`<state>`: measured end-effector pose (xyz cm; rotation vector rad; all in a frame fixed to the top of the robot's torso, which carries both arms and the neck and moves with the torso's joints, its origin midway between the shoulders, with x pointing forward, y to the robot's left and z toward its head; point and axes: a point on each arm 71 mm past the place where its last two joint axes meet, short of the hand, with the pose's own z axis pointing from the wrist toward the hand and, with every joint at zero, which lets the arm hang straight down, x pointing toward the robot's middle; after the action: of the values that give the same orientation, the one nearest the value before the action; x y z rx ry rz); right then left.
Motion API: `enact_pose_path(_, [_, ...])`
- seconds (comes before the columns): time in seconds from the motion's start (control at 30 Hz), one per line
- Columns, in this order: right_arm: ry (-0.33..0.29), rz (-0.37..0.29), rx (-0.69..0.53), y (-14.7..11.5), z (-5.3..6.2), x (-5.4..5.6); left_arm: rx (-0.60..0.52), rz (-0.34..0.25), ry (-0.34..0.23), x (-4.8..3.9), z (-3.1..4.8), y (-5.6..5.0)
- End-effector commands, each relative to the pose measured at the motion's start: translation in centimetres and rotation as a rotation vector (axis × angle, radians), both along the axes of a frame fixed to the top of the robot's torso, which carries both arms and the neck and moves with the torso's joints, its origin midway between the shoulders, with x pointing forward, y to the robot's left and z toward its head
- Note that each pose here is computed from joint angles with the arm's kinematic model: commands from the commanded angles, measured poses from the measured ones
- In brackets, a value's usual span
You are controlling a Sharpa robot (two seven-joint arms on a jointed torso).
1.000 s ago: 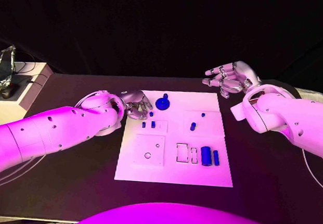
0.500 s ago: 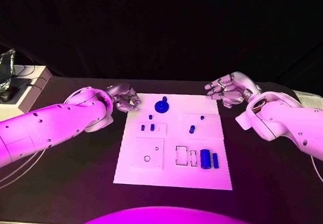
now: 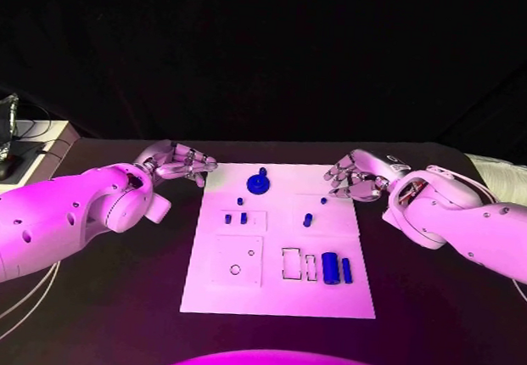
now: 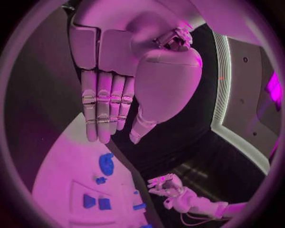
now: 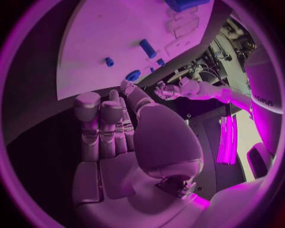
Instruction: Assemble the parts on the task board
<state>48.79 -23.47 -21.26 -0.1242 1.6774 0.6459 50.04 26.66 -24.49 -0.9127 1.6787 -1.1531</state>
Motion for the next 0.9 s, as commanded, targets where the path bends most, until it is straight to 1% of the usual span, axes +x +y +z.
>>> enact_pose_path(0.03, [-0.058, 0.001, -0.205, 0.6, -0.8, -0.2, -0.289, -0.007, 0.008, -0.66, 0.60, -0.4])
enact_pose_path(0.17, [-0.052, 0.012, -0.256, 1.4, -1.4, -0.5, -0.333, -0.015, 0.007, -1.26, 0.67, -0.4])
enact_pose_path(0.3, [-0.049, 0.016, -0.280, 2.0, -1.9, -0.6, -0.352, -0.018, 0.003, -1.57, 0.77, -0.4])
enact_pose_path(0.67, [-0.054, 0.011, -0.303, 3.2, -2.5, -0.1, -0.340, -0.020, -0.012, -1.78, 0.97, -0.6])
enact_pose_path(0.9, [-0.057, 0.003, -0.322, 3.4, -2.8, 0.1, -0.329, -0.021, -0.012, -1.83, 0.98, -0.5])
